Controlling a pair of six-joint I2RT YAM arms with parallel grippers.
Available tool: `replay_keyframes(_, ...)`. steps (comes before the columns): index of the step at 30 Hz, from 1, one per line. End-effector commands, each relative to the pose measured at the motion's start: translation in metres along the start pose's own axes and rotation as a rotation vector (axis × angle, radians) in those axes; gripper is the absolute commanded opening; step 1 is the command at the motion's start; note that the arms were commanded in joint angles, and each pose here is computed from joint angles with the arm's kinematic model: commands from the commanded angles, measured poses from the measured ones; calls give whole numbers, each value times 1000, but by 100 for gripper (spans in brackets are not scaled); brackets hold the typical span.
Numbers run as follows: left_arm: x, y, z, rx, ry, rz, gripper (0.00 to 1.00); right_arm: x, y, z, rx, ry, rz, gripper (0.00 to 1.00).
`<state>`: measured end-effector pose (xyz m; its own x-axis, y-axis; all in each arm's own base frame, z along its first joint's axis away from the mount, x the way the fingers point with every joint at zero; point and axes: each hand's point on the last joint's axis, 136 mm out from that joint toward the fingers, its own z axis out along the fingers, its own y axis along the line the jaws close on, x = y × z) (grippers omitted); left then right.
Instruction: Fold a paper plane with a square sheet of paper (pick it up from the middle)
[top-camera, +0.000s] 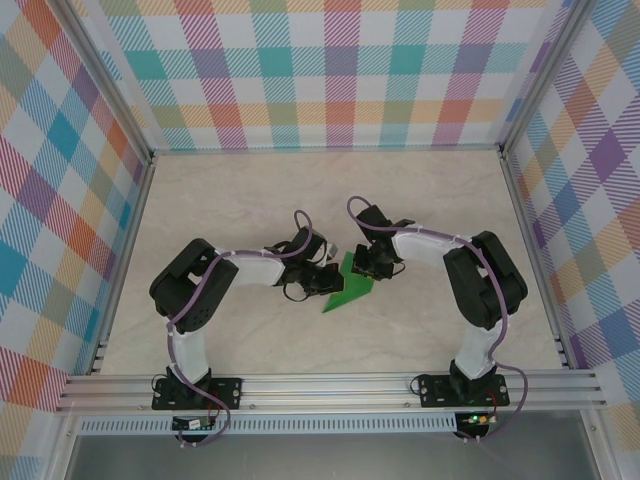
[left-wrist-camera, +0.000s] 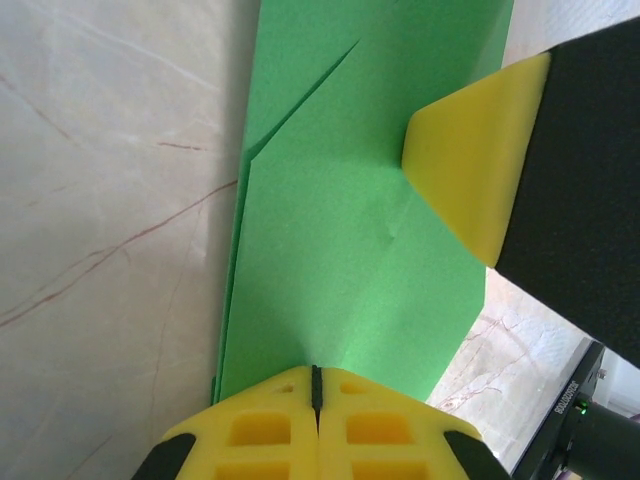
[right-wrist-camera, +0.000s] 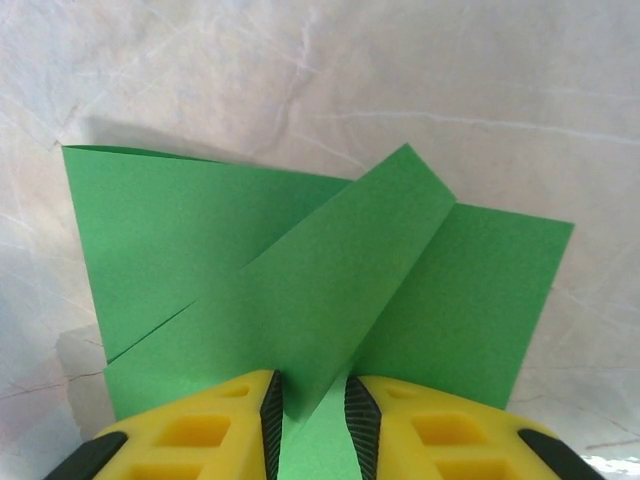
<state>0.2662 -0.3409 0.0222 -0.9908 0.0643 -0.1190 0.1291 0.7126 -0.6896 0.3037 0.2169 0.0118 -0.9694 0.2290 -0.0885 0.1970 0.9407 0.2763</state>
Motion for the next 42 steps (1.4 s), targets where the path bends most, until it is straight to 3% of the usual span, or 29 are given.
replay_keyframes(1,7,5,4,-29,31,5,4,35,-65,33,255,112,41,28)
replay_keyframes(8,20,19,5,-75,82,7,3,34,-53,27,194,108,41,28)
replay_keyframes(17,35,36,7,-141,151,11,1,5,30,-46,-178,-42,-58,36)
replay_keyframes(20,37,38,8,-145,161,11,0,10,42,-54,-269,-40,-95,34)
replay_keyframes(29,40,43,10,-160,176,8,0,27,49,-26,-347,42,-113,2)
replay_keyframes(42,44,49,11,-185,188,-4,0,36,33,7,-300,86,-107,0)
